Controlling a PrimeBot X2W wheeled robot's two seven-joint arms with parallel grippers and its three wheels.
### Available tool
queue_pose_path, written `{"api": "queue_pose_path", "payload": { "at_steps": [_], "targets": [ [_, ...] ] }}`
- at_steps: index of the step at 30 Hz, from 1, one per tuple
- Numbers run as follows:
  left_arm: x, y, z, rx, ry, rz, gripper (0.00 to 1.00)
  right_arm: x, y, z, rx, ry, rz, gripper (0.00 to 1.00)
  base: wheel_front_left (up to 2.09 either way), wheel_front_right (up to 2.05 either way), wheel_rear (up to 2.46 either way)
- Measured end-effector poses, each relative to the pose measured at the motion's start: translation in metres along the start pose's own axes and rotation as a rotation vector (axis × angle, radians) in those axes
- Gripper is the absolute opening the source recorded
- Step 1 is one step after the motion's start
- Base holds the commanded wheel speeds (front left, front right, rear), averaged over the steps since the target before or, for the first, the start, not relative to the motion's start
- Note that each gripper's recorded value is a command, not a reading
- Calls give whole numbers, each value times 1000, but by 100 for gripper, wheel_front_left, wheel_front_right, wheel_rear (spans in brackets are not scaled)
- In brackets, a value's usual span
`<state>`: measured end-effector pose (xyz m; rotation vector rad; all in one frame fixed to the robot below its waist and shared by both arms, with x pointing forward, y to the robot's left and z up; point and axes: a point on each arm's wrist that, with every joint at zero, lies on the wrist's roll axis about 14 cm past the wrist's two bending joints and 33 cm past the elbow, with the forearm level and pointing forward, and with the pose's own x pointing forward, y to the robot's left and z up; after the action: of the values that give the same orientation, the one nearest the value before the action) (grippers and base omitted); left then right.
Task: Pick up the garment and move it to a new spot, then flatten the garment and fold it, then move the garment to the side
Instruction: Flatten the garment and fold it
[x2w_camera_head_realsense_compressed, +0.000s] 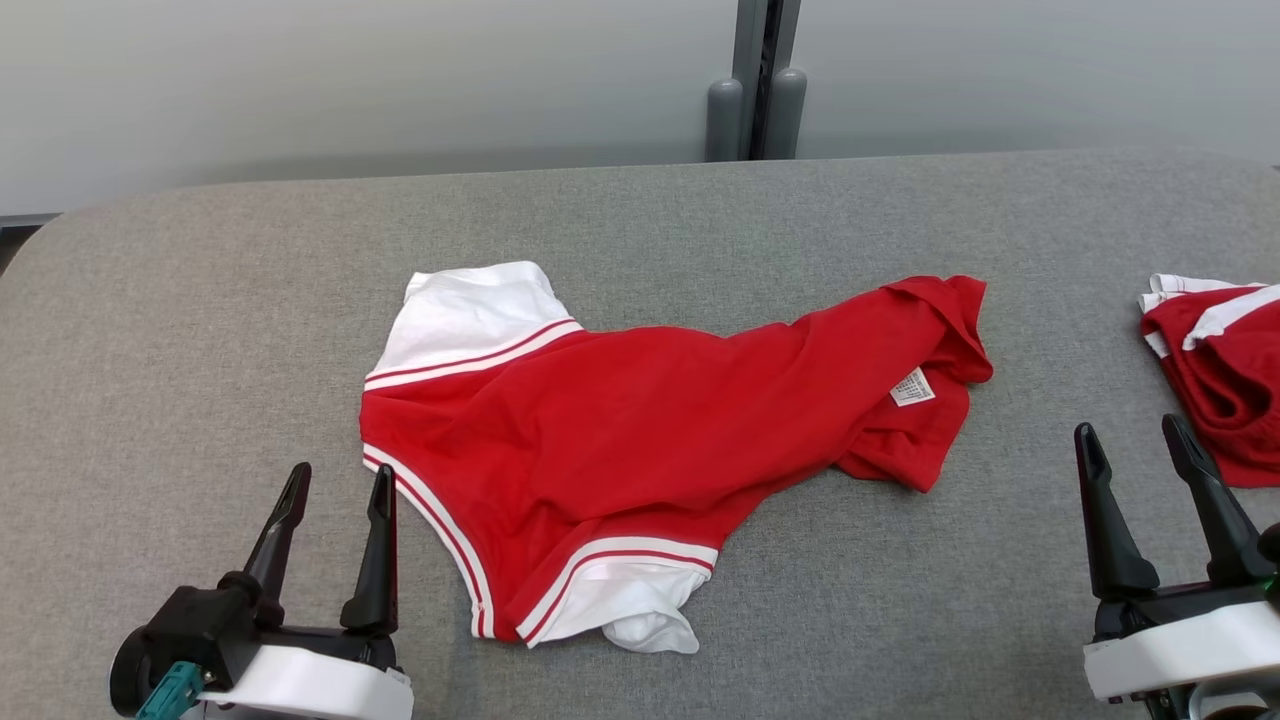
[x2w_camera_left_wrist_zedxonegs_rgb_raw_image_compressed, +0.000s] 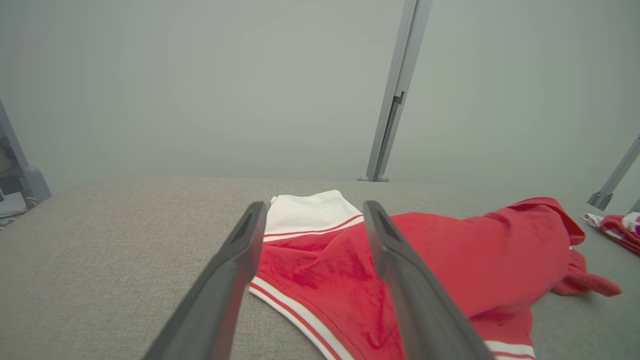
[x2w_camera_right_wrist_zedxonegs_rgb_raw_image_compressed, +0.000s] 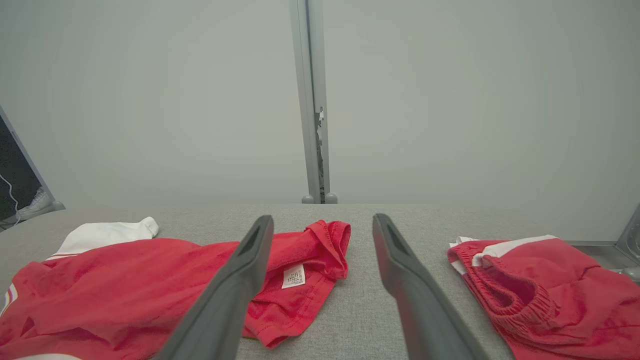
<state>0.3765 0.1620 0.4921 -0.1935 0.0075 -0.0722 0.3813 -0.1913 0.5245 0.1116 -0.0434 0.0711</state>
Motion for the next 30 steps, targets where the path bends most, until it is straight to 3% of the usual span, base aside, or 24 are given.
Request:
{"api": "queue_pose_path", "payload": {
  "at_steps": [11,19,27,28,29,30],
  "targets": [
    [0,-15,-7,-32,49,-49,100,1,3,-4,8,14,3,100,0,0,0],
    [-20,-78,-68,-127,326,-257,100,7,5,-10,14,28,10,100,0,0,0],
    [-28,-82,-116,-127,517,-265,100,6,0,-18,27,47,-11,100,0,0,0],
    [-27,-82,-117,-125,524,-266,58,6,-1,-18,28,47,-13,100,0,0,0],
    [-27,-83,-118,-124,524,-277,0,5,-2,-19,29,48,-15,100,0,0,0],
    [-27,-83,-118,-124,524,-277,0,5,-2,-19,29,48,-15,100,0,0,0]
  ]
}}
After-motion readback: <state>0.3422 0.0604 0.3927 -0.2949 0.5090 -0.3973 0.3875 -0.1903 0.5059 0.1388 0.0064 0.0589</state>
